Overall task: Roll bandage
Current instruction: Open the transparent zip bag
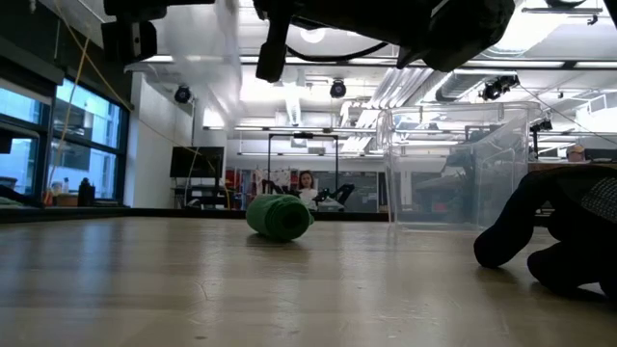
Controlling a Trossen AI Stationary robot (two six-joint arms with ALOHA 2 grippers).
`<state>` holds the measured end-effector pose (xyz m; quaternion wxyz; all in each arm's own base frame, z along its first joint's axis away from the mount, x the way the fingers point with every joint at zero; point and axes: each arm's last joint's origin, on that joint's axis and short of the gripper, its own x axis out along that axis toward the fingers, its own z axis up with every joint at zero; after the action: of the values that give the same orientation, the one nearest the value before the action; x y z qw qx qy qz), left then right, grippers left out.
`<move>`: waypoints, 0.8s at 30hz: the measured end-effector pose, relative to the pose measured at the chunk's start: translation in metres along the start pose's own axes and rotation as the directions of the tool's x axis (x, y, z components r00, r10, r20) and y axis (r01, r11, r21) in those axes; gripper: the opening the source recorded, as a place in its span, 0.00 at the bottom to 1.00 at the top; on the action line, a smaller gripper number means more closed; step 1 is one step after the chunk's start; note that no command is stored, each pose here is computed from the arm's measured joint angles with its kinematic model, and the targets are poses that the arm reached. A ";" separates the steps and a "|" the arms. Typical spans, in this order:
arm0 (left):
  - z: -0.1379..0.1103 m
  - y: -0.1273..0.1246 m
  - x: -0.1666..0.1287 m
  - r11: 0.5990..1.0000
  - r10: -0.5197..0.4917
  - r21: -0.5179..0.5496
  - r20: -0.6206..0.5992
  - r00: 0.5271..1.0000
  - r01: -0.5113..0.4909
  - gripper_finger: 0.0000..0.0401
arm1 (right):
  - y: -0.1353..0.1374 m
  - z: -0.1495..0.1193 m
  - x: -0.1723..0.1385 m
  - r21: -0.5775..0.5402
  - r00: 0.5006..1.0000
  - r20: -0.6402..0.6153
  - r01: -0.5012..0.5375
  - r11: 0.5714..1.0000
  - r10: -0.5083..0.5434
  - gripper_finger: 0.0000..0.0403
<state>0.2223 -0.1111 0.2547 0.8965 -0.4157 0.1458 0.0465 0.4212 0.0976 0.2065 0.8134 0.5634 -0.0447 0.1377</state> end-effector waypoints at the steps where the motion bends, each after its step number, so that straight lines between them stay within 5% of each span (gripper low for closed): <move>1: 0.000 -0.001 0.000 1.000 -0.009 -0.003 0.003 1.000 0.009 0.30 | 0.000 0.000 0.000 0.000 1.000 0.002 -0.001 1.000 0.001 0.00; 15: 0.015 -0.013 -0.014 0.993 -0.116 -0.008 0.084 0.990 0.117 0.30 | 0.003 0.003 0.000 0.037 0.998 0.056 -0.010 0.999 0.008 0.00; 24: 0.024 -0.007 -0.044 0.998 -0.036 0.046 0.042 0.998 0.034 0.30 | 0.004 0.004 0.000 0.066 0.996 0.077 -0.043 0.997 0.038 0.00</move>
<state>0.1873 -0.0959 0.2881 0.9093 -0.3968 0.1202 0.0366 0.4200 0.0951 0.2115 0.7887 0.5943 -0.0823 0.1339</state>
